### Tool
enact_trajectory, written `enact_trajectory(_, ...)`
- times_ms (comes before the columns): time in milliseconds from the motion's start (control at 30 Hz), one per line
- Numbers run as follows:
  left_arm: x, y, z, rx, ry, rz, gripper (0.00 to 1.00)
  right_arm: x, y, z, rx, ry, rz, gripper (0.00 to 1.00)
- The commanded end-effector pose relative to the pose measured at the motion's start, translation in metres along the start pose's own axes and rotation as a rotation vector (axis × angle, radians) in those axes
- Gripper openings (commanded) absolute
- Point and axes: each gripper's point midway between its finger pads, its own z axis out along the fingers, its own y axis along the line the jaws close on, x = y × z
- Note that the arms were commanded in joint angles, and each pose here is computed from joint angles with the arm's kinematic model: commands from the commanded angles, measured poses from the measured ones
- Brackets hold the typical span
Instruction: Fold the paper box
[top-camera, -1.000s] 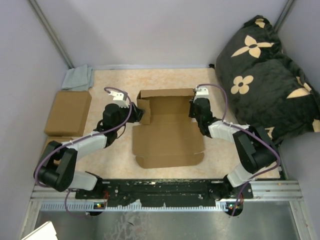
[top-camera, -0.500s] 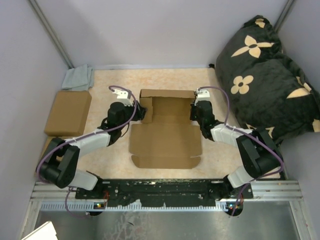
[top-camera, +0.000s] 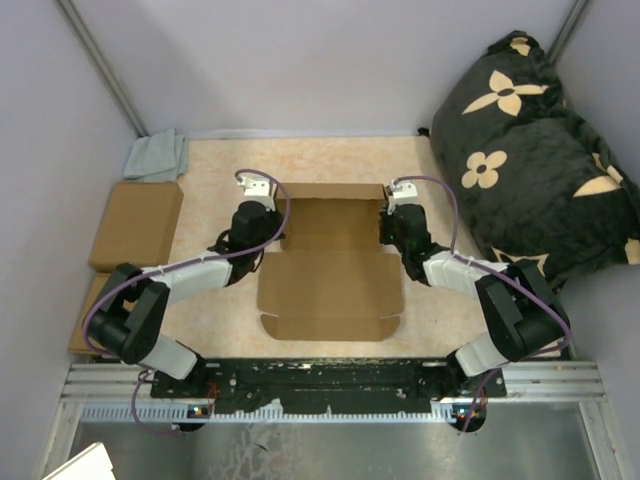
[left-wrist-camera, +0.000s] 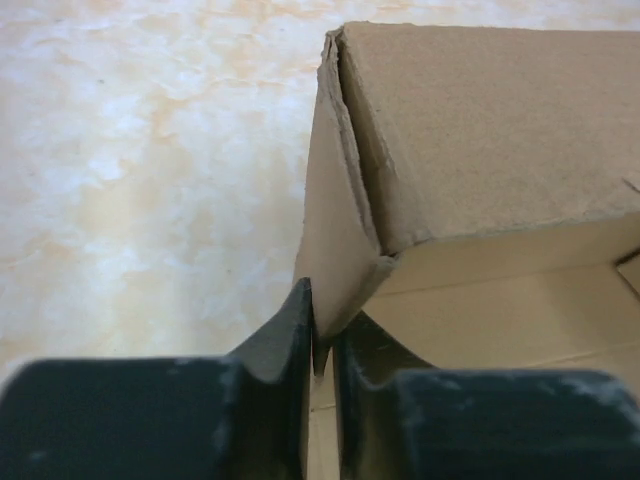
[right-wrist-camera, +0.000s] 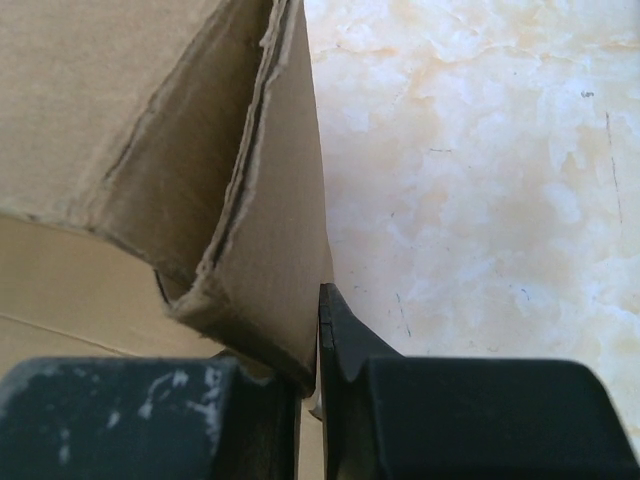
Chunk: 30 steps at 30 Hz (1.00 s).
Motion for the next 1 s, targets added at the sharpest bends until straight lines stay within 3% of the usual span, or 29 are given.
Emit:
enact_trajectory(0, -0.004, 0.012, 0.005, -0.161, 0.002, 0.08, 0.03, -0.003, 0.012, -0.007, -0.057, -0.002, -0.001, 0.07)
enact_trajectory(367, 0.001, 0.02, -0.01, -0.562, 0.015, 0.287, 0.0, -0.005, 0.013, -0.008, -0.038, 0.033, 0.025, 0.07)
enact_trajectory(833, 0.014, 0.034, -0.025, -0.679, -0.022, 0.304, 0.0, -0.001, 0.02, -0.004, -0.029, 0.095, 0.076, 0.06)
enact_trajectory(967, 0.015, 0.028, -0.028, -0.627, -0.014, 0.236, 0.1, 0.0, 0.018, -0.004, -0.009, 0.105, 0.076, 0.07)
